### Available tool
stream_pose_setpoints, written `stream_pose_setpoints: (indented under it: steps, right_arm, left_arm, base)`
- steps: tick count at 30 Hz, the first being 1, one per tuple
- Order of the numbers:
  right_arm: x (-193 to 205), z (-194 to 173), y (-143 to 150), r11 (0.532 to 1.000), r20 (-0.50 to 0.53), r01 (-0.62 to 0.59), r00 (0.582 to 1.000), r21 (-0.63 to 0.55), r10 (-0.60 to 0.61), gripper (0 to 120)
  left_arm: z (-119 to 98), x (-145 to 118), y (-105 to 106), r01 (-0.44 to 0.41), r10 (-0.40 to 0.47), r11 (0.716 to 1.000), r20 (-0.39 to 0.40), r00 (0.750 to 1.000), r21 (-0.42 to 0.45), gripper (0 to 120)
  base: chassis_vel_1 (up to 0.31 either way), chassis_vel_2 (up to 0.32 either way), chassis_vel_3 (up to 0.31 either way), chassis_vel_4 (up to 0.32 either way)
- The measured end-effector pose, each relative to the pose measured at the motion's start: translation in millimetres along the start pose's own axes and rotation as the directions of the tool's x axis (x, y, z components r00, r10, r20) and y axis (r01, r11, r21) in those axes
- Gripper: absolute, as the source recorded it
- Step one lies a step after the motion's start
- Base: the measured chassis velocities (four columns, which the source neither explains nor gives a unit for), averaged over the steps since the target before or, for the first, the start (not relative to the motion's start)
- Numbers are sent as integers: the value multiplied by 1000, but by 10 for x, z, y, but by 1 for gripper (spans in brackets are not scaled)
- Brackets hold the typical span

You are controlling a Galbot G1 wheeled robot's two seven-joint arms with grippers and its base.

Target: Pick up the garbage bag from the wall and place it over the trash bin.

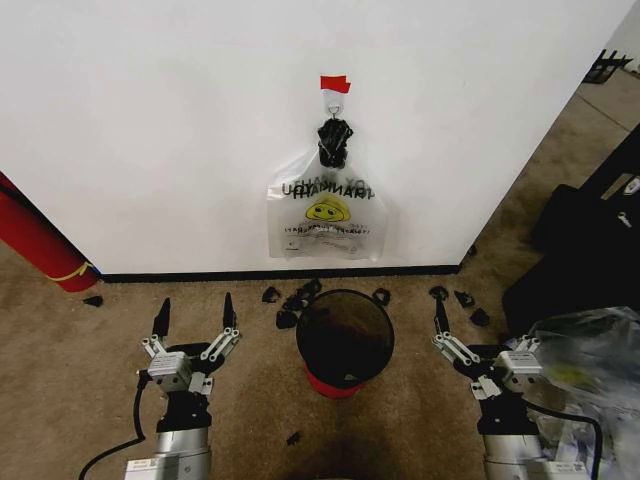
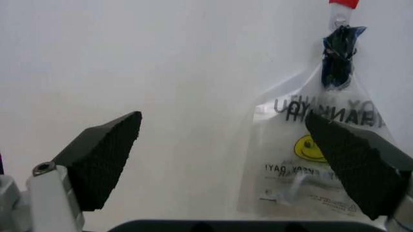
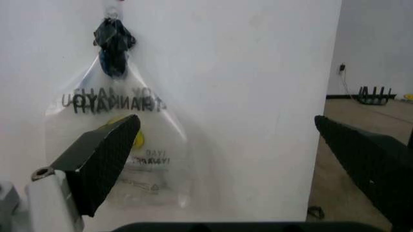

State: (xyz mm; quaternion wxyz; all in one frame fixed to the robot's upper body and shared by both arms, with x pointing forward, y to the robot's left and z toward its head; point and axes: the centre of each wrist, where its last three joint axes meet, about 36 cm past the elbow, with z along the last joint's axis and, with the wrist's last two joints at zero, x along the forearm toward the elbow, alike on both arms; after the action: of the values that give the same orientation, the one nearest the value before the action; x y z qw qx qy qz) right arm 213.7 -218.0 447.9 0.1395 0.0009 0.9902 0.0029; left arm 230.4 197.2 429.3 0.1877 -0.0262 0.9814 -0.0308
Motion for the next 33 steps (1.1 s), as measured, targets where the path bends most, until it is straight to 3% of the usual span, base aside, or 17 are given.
stream_pose_setpoints:
  steps: [33]
  right_arm:
    - [-35,129,-56,1000,-3,23,1000,3,-23,100]
  left_arm:
    - [-20,18,-4,12,-12,1000,-2,1000,2,100]
  base:
    - [0,0,0,0]
